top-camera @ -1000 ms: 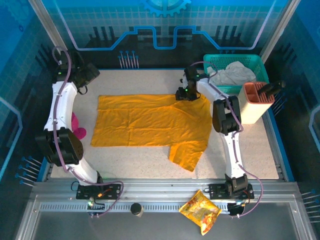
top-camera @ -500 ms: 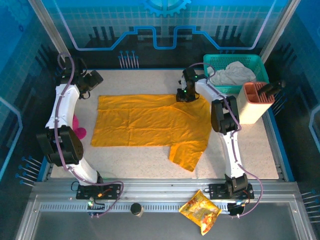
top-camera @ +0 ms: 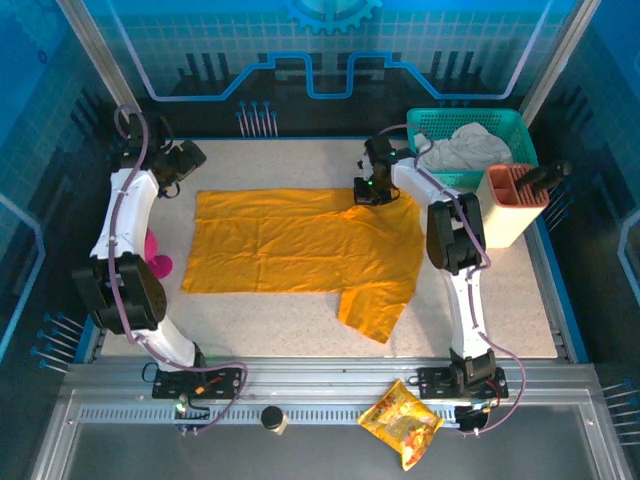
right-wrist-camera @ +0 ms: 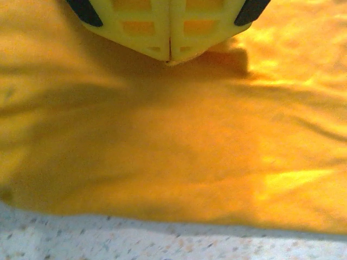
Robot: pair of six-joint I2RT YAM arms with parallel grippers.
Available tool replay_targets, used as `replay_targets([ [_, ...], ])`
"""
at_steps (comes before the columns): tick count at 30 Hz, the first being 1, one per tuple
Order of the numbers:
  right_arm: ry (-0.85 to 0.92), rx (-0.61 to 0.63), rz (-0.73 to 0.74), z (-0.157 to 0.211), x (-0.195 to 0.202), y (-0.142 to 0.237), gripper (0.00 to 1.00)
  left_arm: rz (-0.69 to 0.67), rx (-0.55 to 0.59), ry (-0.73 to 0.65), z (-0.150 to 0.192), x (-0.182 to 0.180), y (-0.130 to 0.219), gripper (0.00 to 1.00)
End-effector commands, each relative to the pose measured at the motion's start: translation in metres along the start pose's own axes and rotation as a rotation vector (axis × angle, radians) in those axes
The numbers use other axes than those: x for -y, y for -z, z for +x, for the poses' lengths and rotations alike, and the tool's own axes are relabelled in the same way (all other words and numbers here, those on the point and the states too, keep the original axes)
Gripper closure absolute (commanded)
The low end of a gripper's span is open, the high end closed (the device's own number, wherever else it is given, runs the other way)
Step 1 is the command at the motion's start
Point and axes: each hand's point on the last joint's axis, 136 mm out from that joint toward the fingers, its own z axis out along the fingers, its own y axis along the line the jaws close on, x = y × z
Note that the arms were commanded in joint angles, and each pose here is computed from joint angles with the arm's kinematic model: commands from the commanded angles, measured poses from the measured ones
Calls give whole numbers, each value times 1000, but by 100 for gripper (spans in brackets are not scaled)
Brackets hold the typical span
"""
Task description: Fold and stack the t-shirts
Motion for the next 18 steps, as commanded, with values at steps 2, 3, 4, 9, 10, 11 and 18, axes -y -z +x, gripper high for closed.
replay_targets([
  [2,-45,39,-15,17,-32,26,100,53,33,-29,-1,9,15,7],
  [3,-55,42,-10,22,-35,26,100,55,33,-31,0,8,14,7],
  [4,-72,39,4,28,-37,25,100,56,30,-33,1,8,13,7],
  [9,-130,28,56,54,-46,13,100,61,8,-40,5,8,4,7],
  [10,-138,26,69,58,-47,11,100,63,4,-42,6,8,3,7],
  [11,-141,25,78,61,-49,10,100,64,3,-42,7,8,1,7],
  [18,-208,28,139,74,-46,2,95,64,-3,-48,10,7,-4,7],
])
